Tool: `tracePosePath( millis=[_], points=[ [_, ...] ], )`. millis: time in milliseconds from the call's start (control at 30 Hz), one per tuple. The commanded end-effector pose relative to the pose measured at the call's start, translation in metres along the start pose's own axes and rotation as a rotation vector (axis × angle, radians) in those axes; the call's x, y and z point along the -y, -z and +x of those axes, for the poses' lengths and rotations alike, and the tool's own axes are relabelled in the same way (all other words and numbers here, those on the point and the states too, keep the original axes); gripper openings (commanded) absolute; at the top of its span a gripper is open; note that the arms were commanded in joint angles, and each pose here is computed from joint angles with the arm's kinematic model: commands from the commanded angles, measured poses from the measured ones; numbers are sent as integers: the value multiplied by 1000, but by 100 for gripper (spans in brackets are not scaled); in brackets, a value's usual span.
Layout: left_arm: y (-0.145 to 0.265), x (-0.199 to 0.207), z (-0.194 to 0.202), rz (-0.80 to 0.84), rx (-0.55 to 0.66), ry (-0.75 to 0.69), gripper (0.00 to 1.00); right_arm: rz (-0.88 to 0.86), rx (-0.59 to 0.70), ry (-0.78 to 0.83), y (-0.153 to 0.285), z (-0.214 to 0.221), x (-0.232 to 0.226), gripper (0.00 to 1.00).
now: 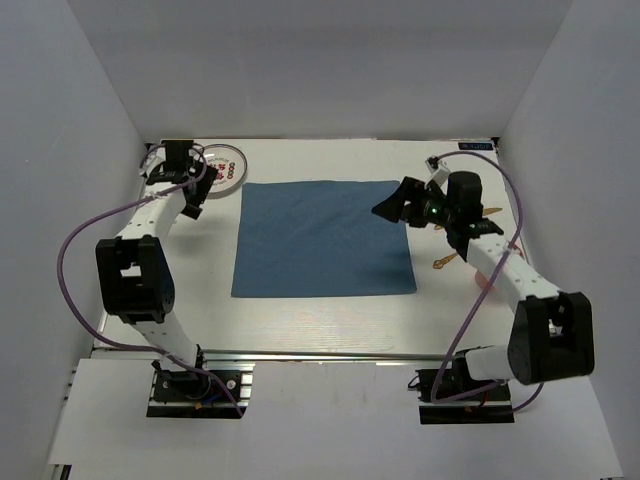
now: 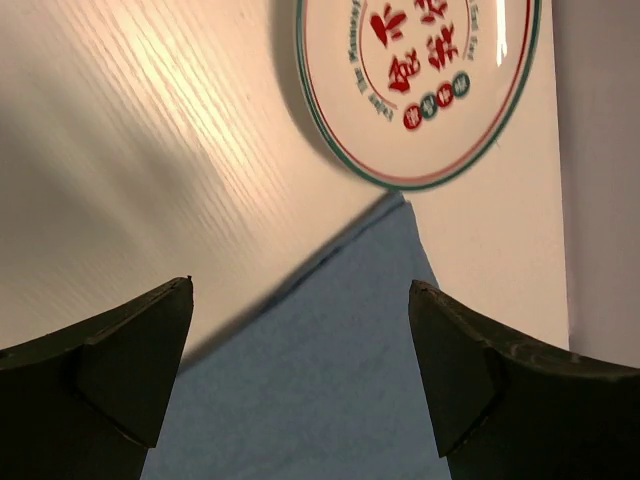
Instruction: Set the dinner table for one person
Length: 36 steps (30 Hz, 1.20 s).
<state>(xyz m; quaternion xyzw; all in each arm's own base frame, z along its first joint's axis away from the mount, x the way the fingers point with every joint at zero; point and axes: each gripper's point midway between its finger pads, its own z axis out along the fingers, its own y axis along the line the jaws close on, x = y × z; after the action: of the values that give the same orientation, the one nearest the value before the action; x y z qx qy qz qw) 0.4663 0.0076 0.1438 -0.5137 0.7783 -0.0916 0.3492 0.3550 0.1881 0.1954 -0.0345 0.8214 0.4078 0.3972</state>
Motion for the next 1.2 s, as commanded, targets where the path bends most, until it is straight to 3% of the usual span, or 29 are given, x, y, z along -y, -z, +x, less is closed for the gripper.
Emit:
tracePosePath(
  millis=[0,133,267,533,667,800,933,1000,1033,1067,1100,1167],
  points=[
    [-6,30,-23,157,50,101,98,-254,67,81,27,0,-64,89],
    [-36,23,-34,178,66,131,98,-432,27,101,50,31,-98,89],
    [-67,30,-34,317,66,113,98,-538,24,134,73,47,-127,89],
    [-123,3,-35,231,29,132,98,-515,19,192,87,61,-137,89],
    [-133,8,-29,246,-5,142,97,-504,18,190,85,62,-137,89],
    [-145,5,-34,214,-5,151,89,-488,23,181,81,61,-135,88],
    [-153,-6,-27,184,-16,169,72,-477,28,169,80,61,-135,88],
    [-156,-14,-26,166,-20,186,44,-463,41,167,81,58,-134,88],
    [-156,-18,-24,157,-24,192,17,-460,43,169,81,59,-134,88],
    [-155,-24,-19,133,-41,200,7,-447,43,164,81,58,-132,88],
    [-154,-27,-24,127,-36,215,0,-441,44,164,81,58,-131,87],
    [-149,-34,-24,118,-40,235,0,-427,41,171,82,59,-129,87]
  ],
)
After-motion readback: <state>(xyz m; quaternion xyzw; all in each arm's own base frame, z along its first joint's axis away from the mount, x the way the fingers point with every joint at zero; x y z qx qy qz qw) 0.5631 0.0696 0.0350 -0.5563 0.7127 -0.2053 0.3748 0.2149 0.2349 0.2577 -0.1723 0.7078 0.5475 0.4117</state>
